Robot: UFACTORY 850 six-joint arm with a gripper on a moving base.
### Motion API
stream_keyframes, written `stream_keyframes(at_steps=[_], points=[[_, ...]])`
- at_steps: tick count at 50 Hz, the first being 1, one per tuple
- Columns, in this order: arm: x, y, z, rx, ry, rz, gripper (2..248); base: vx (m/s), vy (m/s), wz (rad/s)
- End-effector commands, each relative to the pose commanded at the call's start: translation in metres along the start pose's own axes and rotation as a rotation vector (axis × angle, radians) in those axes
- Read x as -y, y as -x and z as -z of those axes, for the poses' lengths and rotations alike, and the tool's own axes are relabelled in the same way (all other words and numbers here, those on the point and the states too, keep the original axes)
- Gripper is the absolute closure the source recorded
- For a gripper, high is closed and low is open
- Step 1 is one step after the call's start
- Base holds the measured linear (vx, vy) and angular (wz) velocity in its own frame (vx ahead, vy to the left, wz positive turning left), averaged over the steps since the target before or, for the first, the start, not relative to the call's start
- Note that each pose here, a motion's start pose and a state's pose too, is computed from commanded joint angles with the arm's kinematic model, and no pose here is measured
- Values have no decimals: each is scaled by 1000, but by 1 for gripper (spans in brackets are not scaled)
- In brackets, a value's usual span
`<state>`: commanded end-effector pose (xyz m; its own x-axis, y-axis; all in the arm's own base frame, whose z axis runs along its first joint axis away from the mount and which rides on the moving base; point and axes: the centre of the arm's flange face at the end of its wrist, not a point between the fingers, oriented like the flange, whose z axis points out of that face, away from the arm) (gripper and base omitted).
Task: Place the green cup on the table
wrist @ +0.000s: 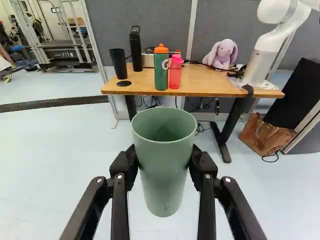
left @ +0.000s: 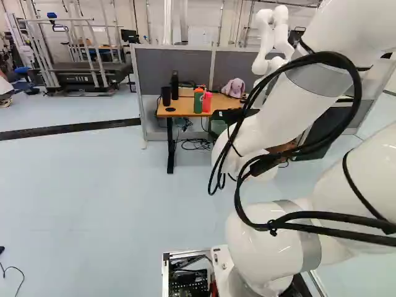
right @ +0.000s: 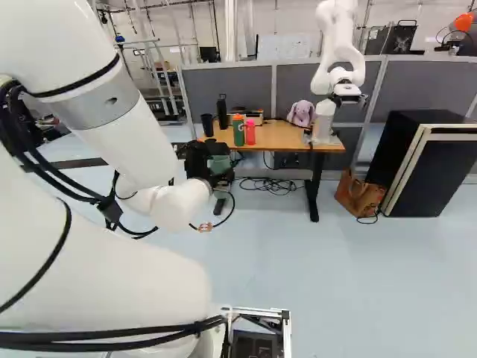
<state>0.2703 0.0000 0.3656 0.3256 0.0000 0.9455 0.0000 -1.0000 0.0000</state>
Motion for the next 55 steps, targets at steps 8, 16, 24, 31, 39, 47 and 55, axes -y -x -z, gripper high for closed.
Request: stream_keyframes(at_steps=[8, 16, 24, 31, 39, 47, 55], points=[[0, 0, 0, 0, 0, 0, 128, 0, 0, 0], [0, 0, 0, 0, 0, 0, 128, 0, 0, 0], [0, 0, 0, 0, 0, 0, 128, 0, 0, 0], [0, 0, 0, 0, 0, 0, 128, 0, 0, 0], [0, 0, 0, 0, 0, 0, 128, 0, 0, 0], [0, 0, 0, 0, 0, 0, 128, 38, 2, -129], [0, 0, 0, 0, 0, 0, 128, 210, 113, -126]])
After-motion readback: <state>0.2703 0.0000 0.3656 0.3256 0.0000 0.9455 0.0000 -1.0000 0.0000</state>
